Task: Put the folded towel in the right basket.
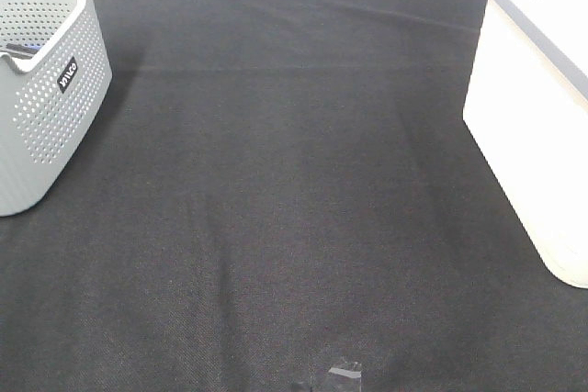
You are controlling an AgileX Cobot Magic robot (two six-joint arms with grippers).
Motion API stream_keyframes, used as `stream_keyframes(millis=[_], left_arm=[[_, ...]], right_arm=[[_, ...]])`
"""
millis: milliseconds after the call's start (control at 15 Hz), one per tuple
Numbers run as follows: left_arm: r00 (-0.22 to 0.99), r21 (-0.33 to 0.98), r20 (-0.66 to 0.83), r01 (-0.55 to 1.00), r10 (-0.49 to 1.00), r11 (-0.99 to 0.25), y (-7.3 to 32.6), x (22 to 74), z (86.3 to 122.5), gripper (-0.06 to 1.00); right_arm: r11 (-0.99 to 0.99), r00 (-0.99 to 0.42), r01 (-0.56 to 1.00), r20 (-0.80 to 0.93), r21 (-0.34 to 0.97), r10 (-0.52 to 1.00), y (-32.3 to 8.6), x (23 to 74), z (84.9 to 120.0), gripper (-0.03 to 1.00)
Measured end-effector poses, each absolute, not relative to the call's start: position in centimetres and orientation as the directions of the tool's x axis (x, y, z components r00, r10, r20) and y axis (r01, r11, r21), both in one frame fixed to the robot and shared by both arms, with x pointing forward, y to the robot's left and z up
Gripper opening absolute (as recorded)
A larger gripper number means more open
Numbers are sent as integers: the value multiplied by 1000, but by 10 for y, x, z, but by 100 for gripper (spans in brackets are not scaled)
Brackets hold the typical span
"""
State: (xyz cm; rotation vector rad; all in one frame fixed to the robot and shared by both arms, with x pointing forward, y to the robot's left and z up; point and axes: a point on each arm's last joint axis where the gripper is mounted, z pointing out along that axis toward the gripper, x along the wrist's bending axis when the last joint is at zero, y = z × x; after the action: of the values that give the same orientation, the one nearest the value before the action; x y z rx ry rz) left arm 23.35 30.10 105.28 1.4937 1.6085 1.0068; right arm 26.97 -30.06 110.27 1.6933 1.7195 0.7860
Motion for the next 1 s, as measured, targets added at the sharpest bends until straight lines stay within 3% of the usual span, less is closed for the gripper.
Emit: stream_keyframes(millis=[400,1000], left_arm=[[-79,896,8,443,997,28,301,234,1053,99],[-79,896,8,443,997,28,301,234,1053,99]], right_arm=[[10,-12,574,-4,819,1000,-303,236,1040,97],[27,-40,537,-7,843,999,-301,235,1036,97]])
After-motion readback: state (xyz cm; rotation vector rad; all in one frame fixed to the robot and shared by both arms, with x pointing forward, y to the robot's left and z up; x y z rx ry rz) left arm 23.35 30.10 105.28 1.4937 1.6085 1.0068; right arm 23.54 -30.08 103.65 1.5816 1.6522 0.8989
